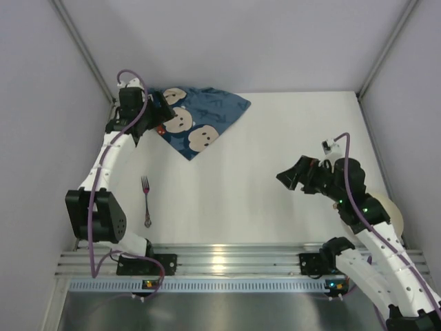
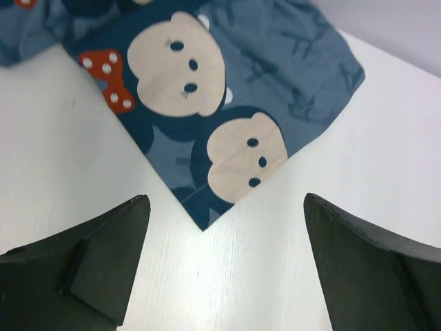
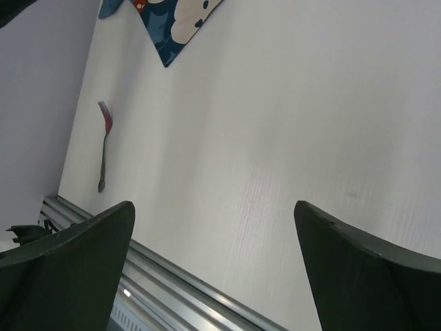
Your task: Set the dinner table for one person
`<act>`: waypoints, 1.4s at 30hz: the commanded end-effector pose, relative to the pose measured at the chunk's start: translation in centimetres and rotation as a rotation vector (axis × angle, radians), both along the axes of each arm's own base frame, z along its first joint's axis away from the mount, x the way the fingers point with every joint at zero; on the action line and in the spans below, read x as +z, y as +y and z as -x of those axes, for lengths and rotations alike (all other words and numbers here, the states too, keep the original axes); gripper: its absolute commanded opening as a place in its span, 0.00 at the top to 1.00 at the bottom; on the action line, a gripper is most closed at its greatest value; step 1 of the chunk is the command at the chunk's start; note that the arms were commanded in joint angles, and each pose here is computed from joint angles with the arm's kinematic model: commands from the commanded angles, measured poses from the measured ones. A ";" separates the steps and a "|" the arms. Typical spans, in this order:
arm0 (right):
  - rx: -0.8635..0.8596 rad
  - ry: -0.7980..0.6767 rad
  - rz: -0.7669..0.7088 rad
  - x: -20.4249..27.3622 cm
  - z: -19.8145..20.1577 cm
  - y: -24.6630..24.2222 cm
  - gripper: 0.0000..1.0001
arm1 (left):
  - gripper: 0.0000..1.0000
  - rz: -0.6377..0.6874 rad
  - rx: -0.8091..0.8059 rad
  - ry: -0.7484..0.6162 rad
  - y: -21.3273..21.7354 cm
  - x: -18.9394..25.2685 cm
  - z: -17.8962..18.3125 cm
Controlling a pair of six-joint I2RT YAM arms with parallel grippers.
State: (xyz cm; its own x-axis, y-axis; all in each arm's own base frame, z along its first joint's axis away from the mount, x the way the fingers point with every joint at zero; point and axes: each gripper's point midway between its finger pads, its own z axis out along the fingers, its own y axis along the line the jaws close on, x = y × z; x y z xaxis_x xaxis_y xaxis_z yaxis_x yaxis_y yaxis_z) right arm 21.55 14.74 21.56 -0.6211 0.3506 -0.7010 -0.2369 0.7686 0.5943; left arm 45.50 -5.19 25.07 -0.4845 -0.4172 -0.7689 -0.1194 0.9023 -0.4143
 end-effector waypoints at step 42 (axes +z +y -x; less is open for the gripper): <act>0.024 0.052 0.154 -3.6 1.0 -1.2 0.00 | 1.00 -0.188 -0.026 0.717 -8.6 -25.0 0.1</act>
